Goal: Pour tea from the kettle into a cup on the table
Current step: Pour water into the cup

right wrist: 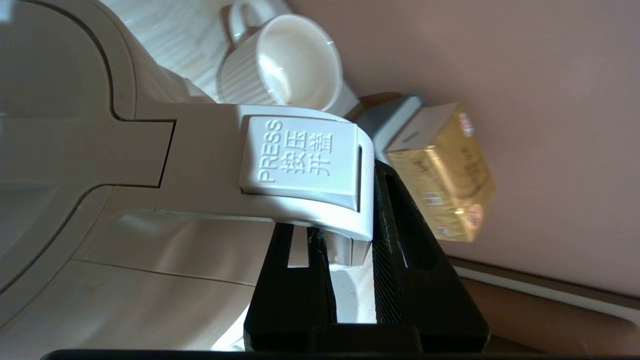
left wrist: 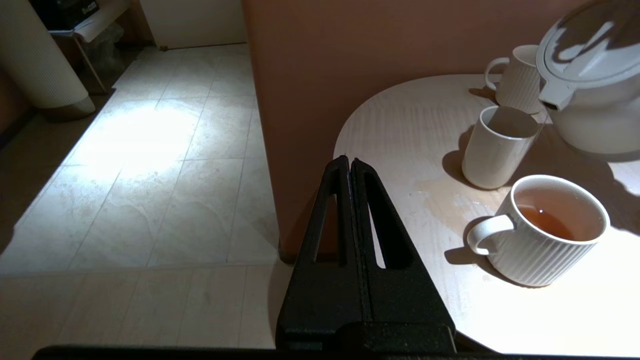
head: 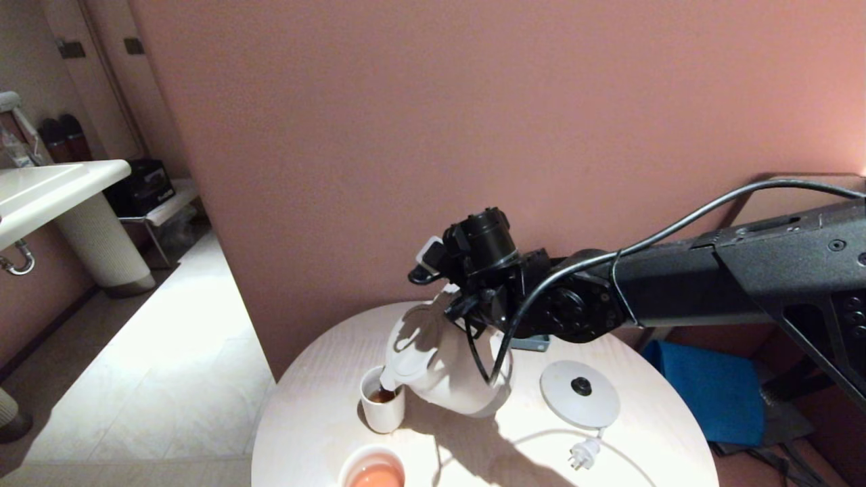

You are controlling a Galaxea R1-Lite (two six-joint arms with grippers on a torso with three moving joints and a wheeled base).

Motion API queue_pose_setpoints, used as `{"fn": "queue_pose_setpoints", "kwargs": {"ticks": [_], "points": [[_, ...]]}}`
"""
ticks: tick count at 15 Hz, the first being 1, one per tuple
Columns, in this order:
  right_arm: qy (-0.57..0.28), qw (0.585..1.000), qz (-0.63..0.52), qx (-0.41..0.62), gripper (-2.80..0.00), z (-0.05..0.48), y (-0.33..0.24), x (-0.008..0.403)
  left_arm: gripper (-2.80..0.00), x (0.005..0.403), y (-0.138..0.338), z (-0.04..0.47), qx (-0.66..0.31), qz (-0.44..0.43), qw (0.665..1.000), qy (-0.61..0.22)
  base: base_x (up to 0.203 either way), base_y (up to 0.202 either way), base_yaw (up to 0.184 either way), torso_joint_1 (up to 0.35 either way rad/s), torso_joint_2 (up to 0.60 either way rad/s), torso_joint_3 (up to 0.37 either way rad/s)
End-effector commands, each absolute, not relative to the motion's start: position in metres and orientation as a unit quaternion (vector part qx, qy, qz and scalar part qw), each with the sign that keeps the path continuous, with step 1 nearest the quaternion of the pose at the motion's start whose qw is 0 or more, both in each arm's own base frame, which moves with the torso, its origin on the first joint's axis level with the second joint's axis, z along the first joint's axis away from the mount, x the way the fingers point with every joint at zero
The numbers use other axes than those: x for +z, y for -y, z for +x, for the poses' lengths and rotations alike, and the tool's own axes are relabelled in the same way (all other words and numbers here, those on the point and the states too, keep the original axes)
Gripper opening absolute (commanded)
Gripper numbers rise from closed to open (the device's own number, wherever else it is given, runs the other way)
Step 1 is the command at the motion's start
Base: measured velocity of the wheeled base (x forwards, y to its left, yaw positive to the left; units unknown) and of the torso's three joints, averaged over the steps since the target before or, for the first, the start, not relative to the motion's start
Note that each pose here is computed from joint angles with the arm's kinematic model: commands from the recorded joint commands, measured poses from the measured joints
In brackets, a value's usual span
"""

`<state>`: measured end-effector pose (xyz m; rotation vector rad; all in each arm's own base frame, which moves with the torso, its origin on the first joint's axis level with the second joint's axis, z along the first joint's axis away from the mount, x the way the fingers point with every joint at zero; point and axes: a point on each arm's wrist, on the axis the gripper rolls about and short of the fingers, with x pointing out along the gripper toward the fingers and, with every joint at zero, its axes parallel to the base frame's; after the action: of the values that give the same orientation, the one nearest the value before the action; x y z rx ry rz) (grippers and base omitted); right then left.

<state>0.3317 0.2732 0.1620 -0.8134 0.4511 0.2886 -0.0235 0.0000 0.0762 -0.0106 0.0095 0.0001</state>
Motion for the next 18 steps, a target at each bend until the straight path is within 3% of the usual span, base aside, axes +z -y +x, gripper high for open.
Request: {"fn": "queue_pose_setpoints", "kwargs": {"ticks": [1, 18], "points": [[-0.216, 0.883, -0.393, 0.137, -2.80, 0.3343, -0.2757, 0.1636, -2.80, 0.0763, 0.0000, -0.0234, 0.000, -0.005, 1.000, -0.005, 0.000, 0.000, 0.000, 0.000, 0.00, 0.000], [-0.220, 0.860, -0.439, 0.139, -2.80, 0.3412, -0.2820, 0.1592, -2.80, 0.0763, 0.0000, -0.0234, -0.001, -0.005, 1.000, -0.005, 0.000, 0.000, 0.000, 0.000, 0.00, 0.000]]}}
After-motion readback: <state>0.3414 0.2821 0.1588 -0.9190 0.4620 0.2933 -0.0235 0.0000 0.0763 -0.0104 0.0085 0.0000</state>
